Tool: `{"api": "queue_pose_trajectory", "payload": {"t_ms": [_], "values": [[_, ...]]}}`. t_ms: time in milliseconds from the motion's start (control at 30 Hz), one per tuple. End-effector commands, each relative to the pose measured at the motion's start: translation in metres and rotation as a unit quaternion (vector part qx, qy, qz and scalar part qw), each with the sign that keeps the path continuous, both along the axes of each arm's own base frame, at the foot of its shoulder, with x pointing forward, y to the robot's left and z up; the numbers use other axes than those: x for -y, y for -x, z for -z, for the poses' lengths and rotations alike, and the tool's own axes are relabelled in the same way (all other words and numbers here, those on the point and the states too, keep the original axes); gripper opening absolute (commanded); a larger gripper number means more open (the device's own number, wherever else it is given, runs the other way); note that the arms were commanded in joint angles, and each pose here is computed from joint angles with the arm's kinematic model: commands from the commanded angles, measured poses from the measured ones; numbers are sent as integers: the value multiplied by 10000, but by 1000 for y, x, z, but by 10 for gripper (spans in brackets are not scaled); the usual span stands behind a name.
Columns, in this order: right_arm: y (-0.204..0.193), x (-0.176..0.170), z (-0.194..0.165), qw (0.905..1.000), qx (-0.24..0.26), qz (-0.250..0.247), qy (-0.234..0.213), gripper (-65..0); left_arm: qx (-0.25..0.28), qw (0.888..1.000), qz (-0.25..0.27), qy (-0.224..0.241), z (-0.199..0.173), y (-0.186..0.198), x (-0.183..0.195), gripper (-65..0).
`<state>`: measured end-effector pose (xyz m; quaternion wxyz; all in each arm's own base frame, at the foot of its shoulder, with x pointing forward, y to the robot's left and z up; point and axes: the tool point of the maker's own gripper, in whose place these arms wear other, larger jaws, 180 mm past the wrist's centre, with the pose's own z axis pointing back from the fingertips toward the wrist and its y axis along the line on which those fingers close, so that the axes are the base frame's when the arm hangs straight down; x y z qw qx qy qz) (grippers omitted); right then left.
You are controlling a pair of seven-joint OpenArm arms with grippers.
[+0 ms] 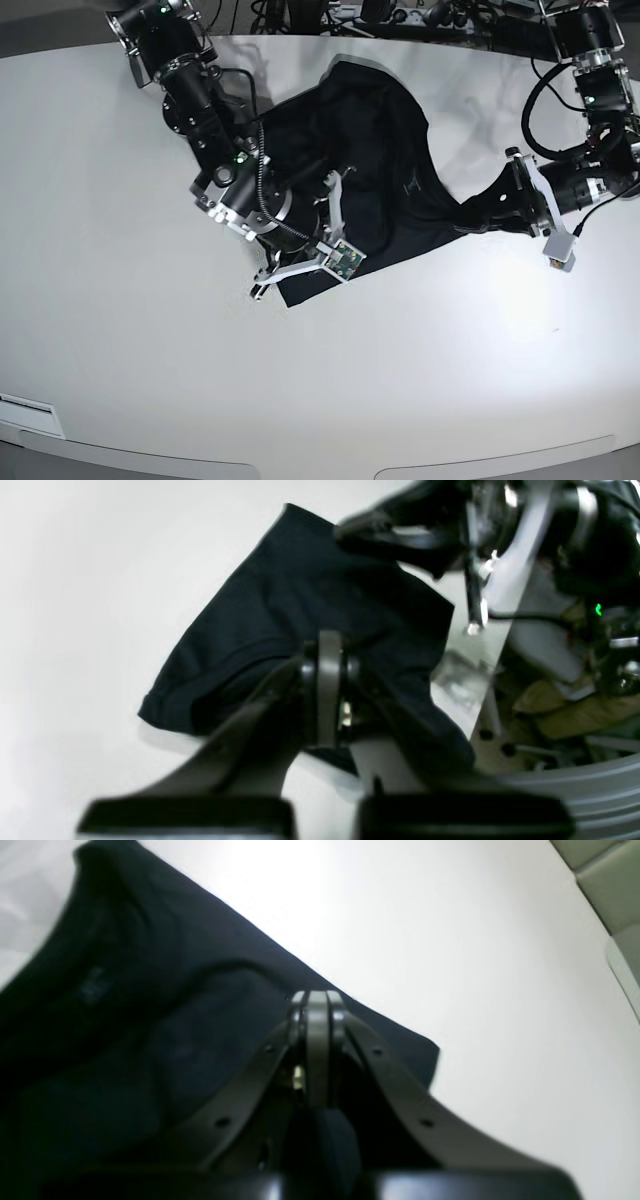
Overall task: Fold the T-shirt properly
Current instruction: 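Drag the shirt flat with the right gripper pulling its corner away from left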
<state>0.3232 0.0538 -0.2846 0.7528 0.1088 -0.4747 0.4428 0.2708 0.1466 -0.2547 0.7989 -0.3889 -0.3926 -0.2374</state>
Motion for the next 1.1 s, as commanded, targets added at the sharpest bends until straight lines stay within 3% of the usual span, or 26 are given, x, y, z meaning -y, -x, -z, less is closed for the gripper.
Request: {"api": "queue_pose_trajectory", "payload": {"t_ms": [0,167,300,400,567,733,967,1067], "values": [[-9,6,-16,9997,231,-33,-108,-650,209,9995,224,13,-12,1,9,-650],[-23,29,-17,9991,309,-242,161,-650,62,9913,1316,40,-3,32,69,-650],[-39,32,-5,9991,184,-332,181,-650,-158,9723,2327,127,6,72,118,-650],[-57,35,2,9988,124,-406,245,-650,-308,9616,2727,-13,21,91,142,-650],[-86,43,11,9982,-24,-497,324,-650,-459,9558,2874,-420,54,114,169,-650],[-103,56,30,9973,-499,-427,335,-650,-385,9569,2736,-898,82,124,174,-650],[-91,71,65,9931,-1043,-267,471,-650,-288,9466,2630,-1842,109,117,147,-650],[-76,75,75,9879,-1501,-234,303,-650,-261,9420,2596,-2111,115,115,130,-650]]}}
